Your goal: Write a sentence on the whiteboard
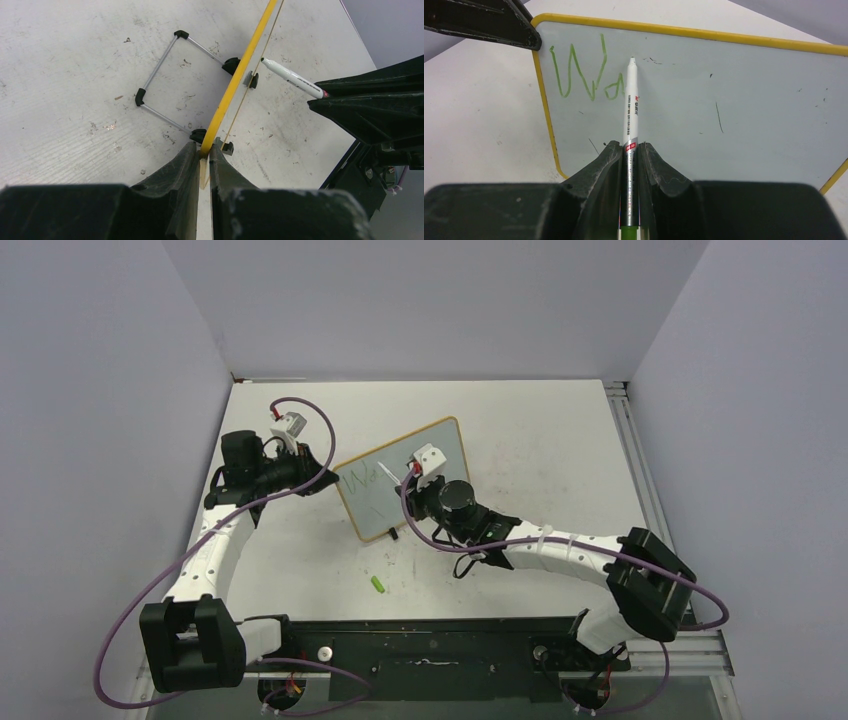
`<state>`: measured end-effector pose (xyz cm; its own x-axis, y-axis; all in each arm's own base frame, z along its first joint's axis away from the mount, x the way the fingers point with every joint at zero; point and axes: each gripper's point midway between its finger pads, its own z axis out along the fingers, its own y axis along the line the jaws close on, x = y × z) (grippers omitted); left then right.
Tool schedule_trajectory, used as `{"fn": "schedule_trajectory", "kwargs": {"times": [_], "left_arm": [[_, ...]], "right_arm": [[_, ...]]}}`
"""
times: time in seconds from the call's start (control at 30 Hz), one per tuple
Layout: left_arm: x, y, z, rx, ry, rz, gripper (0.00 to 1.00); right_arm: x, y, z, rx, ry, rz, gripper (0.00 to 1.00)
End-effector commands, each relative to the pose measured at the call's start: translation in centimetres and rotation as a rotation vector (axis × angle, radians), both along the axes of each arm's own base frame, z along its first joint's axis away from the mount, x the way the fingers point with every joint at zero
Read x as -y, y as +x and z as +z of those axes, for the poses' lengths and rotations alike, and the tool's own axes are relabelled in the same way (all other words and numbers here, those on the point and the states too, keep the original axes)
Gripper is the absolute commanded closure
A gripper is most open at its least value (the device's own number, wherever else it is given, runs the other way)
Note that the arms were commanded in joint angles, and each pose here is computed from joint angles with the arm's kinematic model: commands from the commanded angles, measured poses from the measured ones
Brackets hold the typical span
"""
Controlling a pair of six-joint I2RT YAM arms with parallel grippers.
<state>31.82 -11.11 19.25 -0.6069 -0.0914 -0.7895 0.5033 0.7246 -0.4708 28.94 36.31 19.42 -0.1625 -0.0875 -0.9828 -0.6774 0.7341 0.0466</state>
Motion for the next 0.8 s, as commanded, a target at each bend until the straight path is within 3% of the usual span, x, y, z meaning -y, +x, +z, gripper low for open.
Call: {"fn": "schedule_trajectory", "kwargs": {"times": [0.0, 0.77], "left_arm": [[0.4, -0.1, 1.2, 0.028, 0.002, -0.021, 1.0], [0.4, -0.1, 1.2, 0.031, 0.003, -0.022, 1.0]], "right_arm": [[-1.5, 0.5, 2.8, 0.054, 0.066, 0.019, 0.95], [0.4, 1.4, 0.2, 0.002, 0.026, -0.072, 0.95]]}}
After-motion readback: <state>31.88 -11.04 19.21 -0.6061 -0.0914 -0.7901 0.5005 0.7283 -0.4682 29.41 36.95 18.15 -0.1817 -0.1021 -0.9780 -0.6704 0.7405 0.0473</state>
